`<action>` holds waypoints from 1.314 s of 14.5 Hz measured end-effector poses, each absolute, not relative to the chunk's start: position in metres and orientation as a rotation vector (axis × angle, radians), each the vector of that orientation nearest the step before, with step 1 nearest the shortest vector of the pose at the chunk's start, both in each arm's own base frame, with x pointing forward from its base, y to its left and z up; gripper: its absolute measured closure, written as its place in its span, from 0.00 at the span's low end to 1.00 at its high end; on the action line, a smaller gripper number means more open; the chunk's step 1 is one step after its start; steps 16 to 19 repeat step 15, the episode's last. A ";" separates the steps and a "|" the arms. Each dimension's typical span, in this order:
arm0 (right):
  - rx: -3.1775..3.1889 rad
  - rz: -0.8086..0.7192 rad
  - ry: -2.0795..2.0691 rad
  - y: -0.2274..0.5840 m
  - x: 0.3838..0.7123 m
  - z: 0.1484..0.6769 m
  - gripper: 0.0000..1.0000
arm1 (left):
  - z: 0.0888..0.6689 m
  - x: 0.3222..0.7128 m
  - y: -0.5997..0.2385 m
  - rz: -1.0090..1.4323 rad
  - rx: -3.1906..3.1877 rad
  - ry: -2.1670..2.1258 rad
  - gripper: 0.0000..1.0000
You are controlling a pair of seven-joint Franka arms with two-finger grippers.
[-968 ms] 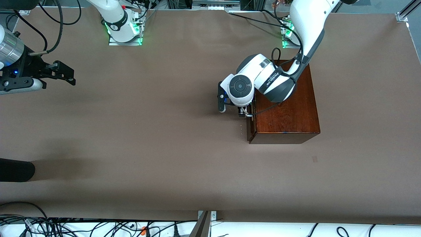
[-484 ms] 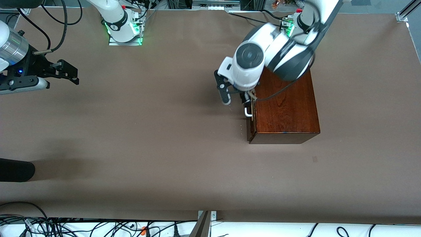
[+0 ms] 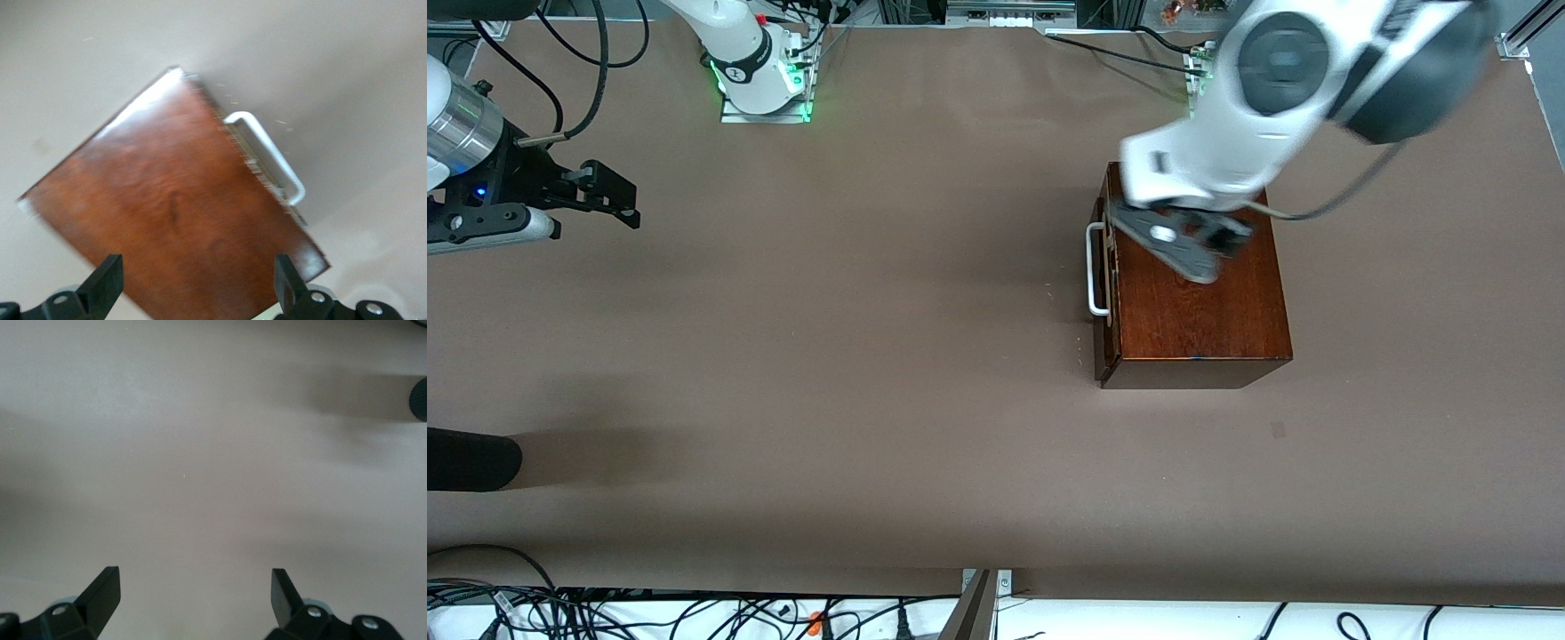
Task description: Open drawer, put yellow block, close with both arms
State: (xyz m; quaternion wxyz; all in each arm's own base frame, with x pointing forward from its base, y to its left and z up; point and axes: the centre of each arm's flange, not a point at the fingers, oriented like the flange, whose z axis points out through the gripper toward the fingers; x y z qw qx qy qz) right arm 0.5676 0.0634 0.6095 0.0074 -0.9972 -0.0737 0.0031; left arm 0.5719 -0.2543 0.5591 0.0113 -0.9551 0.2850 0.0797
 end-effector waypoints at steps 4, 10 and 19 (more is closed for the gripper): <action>-3.118 0.010 -0.231 0.063 0.568 0.610 0.00 | 0.583 0.596 -0.154 0.098 -3.064 0.448 0.00; -3.120 0.012 -0.219 0.059 0.568 0.610 0.00 | 0.589 0.569 -0.101 -0.011 -3.104 -0.046 0.00; -3.120 0.013 -0.216 0.058 0.568 0.610 0.00 | 0.591 0.563 -0.077 0.002 -3.148 -0.146 0.00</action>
